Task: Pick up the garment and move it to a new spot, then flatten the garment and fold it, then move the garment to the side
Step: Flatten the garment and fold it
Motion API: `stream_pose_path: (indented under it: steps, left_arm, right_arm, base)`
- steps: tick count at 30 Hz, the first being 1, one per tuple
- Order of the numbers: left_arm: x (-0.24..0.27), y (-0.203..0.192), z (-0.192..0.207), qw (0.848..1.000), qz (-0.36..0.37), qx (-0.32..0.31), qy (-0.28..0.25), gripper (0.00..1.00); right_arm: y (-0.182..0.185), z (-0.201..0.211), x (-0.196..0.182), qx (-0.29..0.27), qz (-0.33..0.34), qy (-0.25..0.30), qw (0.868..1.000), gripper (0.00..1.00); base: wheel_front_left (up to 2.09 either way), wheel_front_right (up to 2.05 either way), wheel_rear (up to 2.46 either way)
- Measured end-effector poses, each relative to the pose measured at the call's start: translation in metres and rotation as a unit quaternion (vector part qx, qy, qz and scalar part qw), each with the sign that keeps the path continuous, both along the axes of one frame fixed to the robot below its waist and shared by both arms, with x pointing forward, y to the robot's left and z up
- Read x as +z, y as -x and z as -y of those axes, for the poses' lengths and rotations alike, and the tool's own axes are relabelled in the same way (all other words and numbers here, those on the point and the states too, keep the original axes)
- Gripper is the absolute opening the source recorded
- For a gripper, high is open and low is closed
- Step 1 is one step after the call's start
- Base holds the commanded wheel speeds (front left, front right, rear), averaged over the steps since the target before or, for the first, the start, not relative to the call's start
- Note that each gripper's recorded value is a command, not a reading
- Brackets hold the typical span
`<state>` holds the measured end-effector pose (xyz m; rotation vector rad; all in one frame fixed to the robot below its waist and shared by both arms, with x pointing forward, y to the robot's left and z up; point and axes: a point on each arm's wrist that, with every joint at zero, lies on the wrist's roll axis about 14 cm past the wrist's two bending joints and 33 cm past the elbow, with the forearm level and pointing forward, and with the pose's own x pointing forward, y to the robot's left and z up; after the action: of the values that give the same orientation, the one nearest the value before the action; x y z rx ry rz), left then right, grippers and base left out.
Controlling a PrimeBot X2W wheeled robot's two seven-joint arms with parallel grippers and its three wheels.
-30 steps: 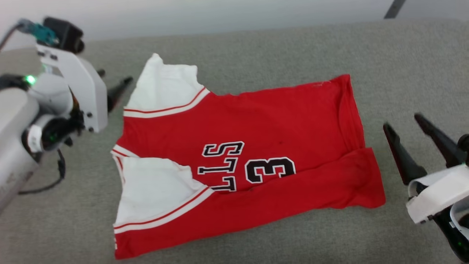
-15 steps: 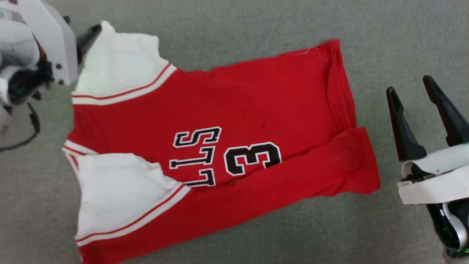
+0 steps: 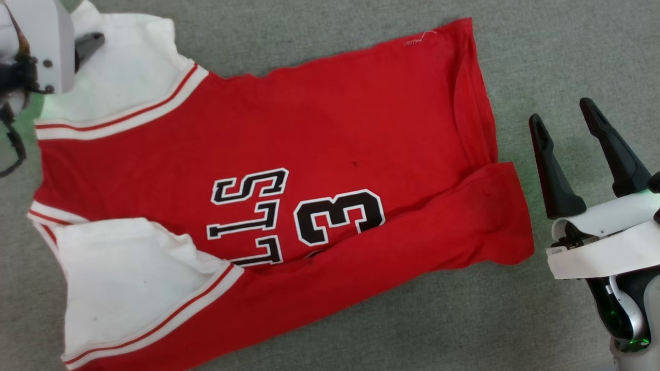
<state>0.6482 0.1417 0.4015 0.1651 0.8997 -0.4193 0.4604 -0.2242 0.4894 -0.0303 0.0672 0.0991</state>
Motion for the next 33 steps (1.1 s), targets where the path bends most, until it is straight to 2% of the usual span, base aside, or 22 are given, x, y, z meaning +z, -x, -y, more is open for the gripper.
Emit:
stream_pose_path:
  steps: [5,7,8,15,22,24,28,33]
  left_arm:
    - [-0.011,-0.005,0.002,1.0,-0.026,0.007,-0.005,1.0]
    - [-0.014,-0.006,0.003,0.999,-0.038,0.006,-0.011,0.38]
    - [-0.015,-0.006,0.004,0.999,-0.041,0.003,-0.015,0.0]
    - [-0.016,-0.01,0.011,0.999,-0.042,0.002,-0.012,0.0]
    - [-0.014,-0.009,0.011,0.999,-0.037,0.003,-0.009,0.0]
    - [-0.013,-0.009,0.011,0.999,-0.036,0.003,-0.008,0.0]
    - [-0.012,-0.007,0.012,0.999,-0.033,0.002,-0.004,0.0]
    - [-0.011,-0.007,0.012,1.0,-0.029,0.001,-0.001,0.0]
  right_arm:
    - [-0.003,0.0,-0.009,0.001,-0.016,0.002,1.0,1.0]
    - [-0.002,-0.001,-0.015,0.003,-0.03,0.0,1.0,1.0]
    - [-0.002,-0.003,-0.018,0.007,-0.038,0.0,0.999,1.0]
    - [-0.012,-0.007,-0.018,0.025,-0.069,-0.018,0.997,1.0]
    - [-0.04,-0.008,-0.018,0.039,-0.134,-0.005,0.99,1.0]
    - [-0.054,-0.012,-0.012,0.049,-0.139,-0.016,0.989,1.0]
    - [-0.068,-0.012,-0.033,0.06,-0.208,-0.001,0.976,1.0]
    - [-0.093,-0.013,-0.045,0.069,-0.254,0.016,0.965,1.0]
  base:
    - [0.0,0.0,0.0]
    - [0.0,0.0,0.0]
    - [0.0,0.0,0.0]
    - [0.0,0.0,0.0]
    - [0.0,0.0,0.0]
    - [0.0,0.0,0.0]
    - [0.0,0.0,0.0]
    - [0.0,0.0,0.0]
